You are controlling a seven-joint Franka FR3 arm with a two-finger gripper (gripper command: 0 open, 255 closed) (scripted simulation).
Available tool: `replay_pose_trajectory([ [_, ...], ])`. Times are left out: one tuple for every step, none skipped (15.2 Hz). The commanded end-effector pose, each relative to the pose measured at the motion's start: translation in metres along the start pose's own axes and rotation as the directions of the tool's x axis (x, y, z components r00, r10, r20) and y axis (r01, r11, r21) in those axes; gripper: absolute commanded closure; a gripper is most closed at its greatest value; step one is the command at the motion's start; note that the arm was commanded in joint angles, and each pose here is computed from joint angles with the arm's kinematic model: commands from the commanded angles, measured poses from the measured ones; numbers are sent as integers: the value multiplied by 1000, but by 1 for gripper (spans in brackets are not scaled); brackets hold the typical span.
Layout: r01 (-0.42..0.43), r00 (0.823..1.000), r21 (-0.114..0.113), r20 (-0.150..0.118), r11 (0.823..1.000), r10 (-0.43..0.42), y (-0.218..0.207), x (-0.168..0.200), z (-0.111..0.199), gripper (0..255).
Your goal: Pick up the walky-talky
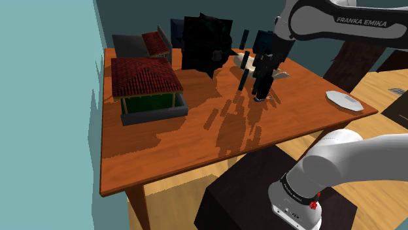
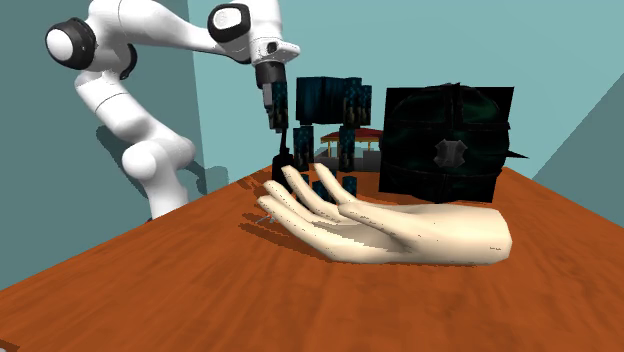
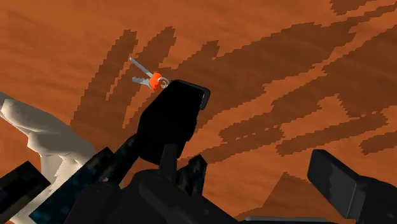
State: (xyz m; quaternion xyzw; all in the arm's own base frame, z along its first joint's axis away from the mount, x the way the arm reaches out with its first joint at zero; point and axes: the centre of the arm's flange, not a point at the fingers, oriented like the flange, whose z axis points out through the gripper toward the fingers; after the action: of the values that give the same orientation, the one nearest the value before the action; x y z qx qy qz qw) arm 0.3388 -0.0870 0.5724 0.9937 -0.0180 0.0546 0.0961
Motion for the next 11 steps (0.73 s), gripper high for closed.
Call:
replay_pose_trajectory([
  [-29,1000,-30,2,999,29,18,3,15,0],
  [-44,999,-44,2,998,44,27,3,22,0],
  [-59,998,-58,3,997,59,36,3,29,0],
  [-73,997,-72,3,995,74,45,3,35,0],
  [-82,997,-81,3,993,82,51,3,39,0],
  [-82,997,-81,3,993,82,50,2,44,0],
  [-82,997,-81,3,993,82,49,1,49,0],
  [-82,997,-81,3,993,82,48,1,54,0],
  [-82,997,-81,3,993,82,47,0,59,0],
  [-82,997,-81,3,993,82,46,0,65,0],
  [-82,997,-81,3,993,82,45,-1,70,0],
])
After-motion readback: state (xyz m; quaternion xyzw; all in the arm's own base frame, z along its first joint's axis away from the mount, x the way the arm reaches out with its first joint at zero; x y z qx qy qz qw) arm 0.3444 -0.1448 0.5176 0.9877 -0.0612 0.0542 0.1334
